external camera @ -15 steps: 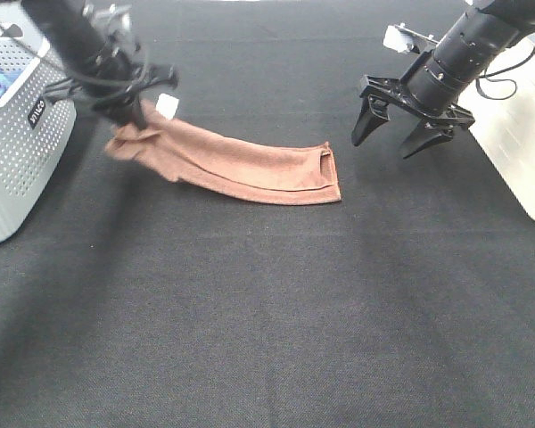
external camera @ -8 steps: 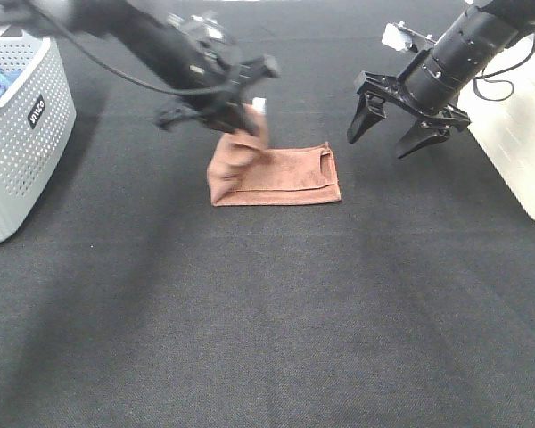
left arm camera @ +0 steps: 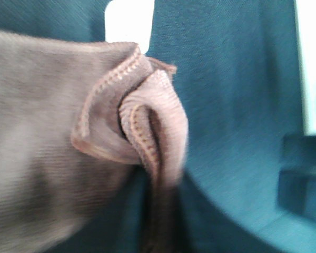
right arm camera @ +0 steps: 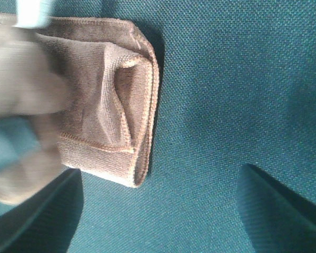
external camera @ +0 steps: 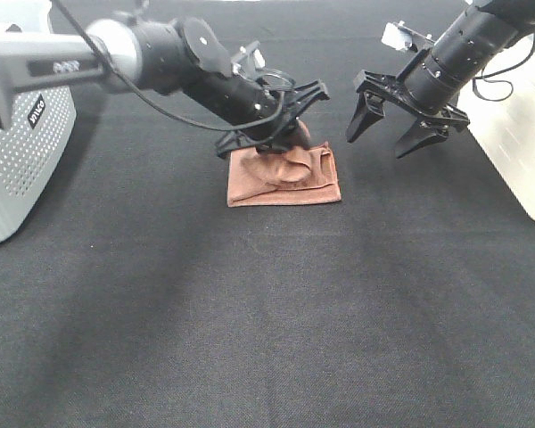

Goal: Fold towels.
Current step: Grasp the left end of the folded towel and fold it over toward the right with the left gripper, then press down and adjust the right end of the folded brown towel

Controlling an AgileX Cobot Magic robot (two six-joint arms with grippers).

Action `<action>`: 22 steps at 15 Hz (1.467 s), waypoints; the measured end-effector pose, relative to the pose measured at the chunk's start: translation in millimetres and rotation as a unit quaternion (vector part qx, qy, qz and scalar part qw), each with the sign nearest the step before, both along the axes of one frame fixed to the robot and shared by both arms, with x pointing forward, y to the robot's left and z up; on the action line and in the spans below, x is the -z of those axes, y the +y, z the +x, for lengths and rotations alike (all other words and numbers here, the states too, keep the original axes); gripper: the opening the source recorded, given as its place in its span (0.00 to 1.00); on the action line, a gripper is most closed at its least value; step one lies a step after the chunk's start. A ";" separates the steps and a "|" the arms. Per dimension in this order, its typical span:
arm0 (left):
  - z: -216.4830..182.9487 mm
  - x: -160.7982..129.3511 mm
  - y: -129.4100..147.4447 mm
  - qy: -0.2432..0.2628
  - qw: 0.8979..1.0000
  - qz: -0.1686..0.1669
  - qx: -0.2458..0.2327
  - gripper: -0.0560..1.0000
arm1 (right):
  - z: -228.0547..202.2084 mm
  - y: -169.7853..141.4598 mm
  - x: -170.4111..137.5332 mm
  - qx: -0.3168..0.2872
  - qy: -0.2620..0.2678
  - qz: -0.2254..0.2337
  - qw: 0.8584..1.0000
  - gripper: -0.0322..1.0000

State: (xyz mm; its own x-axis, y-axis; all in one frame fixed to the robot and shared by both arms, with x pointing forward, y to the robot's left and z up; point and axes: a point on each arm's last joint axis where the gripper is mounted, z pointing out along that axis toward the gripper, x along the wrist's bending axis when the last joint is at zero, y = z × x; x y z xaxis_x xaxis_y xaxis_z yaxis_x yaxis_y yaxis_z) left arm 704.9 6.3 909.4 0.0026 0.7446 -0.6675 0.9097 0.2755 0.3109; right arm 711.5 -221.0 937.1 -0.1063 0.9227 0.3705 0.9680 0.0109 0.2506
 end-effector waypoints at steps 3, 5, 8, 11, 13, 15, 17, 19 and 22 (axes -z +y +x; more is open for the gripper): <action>-0.2 -6.2 -8.0 -0.011 1.000 -0.022 -0.009 0.62 | 0.0 0.0 0.0 0.006 0.003 0.002 1.000 0.76; 3.2 -17.1 -5.7 -0.039 0.999 -0.016 0.005 0.65 | 0.0 0.0 0.0 0.006 0.003 0.002 1.000 0.76; 20.8 -51.2 33.1 -0.084 0.996 0.013 0.013 0.66 | -0.4 2.7 -1.2 0.010 0.007 0.019 1.000 0.76; 34.2 -75.9 88.3 -0.093 0.994 0.054 0.014 0.66 | -1.8 24.9 -8.4 -0.023 -0.007 0.091 0.996 0.76; 39.2 -82.4 117.9 -0.089 0.993 0.071 0.019 0.66 | -5.9 61.6 -15.5 -0.061 -0.033 0.145 0.987 0.76; 38.0 -83.7 131.2 -0.070 0.994 0.078 0.030 0.66 | -9.2 99.1 -4.2 -0.080 -0.042 0.195 0.977 0.76; 36.9 -84.6 132.1 -0.066 0.994 0.079 0.034 0.66 | -7.7 102.8 9.4 -0.076 -0.034 0.207 0.975 0.76; 36.4 -83.6 133.3 -0.063 0.994 0.086 0.038 0.66 | -1.2 94.9 35.6 -0.052 -0.018 0.211 0.976 0.76; 35.6 -83.1 133.4 -0.059 0.993 0.088 0.042 0.66 | 10.1 61.1 65.0 -0.011 -0.003 0.200 0.980 0.76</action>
State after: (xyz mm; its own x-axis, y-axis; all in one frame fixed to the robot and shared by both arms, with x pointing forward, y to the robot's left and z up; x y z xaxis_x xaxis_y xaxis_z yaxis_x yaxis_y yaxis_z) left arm 740.4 139.8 992.5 0.1400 0.8439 -0.5179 0.8811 0.1324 0.4541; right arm 721.5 -160.0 872.0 -0.1276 0.7006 0.7020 0.9673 -0.0685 0.2443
